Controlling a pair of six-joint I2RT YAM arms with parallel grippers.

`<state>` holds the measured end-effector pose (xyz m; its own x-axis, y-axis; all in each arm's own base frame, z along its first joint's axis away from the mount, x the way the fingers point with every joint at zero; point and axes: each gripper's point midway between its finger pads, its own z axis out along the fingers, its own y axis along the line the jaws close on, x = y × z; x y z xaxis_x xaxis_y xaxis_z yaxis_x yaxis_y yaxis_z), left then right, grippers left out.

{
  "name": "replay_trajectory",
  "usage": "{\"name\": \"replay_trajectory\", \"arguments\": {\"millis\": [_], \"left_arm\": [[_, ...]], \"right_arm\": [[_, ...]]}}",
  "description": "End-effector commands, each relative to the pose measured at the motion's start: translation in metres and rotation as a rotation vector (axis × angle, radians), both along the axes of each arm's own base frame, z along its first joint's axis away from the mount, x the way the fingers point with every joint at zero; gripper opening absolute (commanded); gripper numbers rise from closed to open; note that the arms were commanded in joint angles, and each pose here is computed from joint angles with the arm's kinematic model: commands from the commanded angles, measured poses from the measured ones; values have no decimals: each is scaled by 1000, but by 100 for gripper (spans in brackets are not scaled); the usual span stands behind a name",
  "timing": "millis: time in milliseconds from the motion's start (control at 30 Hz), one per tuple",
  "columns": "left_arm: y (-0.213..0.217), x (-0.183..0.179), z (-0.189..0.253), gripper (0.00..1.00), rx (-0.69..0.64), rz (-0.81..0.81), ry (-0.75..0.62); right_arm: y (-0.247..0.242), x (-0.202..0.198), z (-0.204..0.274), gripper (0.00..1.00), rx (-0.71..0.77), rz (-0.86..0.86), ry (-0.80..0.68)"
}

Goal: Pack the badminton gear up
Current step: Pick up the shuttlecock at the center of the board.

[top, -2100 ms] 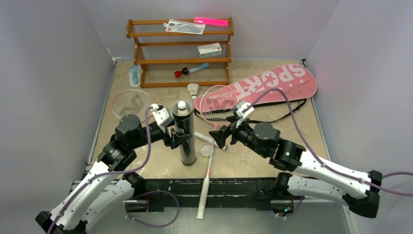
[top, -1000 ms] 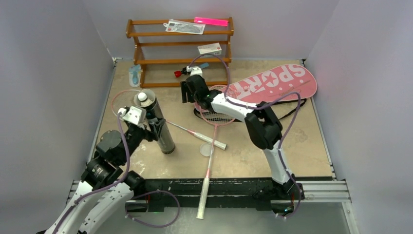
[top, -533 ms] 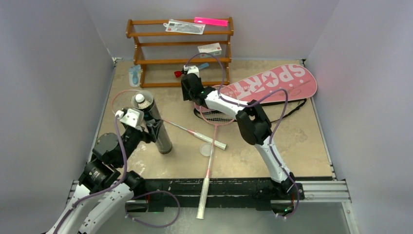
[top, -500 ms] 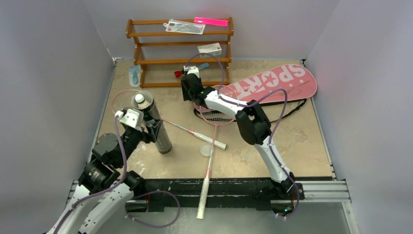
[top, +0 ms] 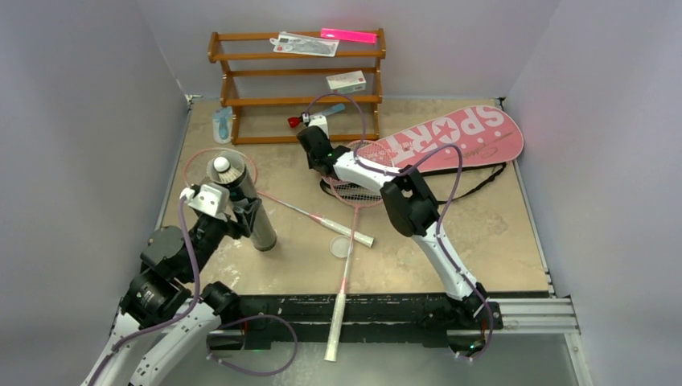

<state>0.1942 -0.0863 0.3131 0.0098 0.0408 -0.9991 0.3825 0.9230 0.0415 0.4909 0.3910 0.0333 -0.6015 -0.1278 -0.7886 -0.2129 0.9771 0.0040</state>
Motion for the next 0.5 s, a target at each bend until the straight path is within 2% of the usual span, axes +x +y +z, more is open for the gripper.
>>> {"name": "replay_trajectory", "arguments": {"millis": [0, 167, 467], "left_arm": [[5, -10, 39, 25, -43, -10, -89], [7, -18, 44, 25, -37, -25, -81], [-15, -29, 39, 24, -124, -150, -48]], "right_arm": [[5, 11, 38, 28, 37, 3, -63], [6, 9, 94, 26, 102, 31, -156], [-1, -56, 188, 24, 272, 249, -199]]}}
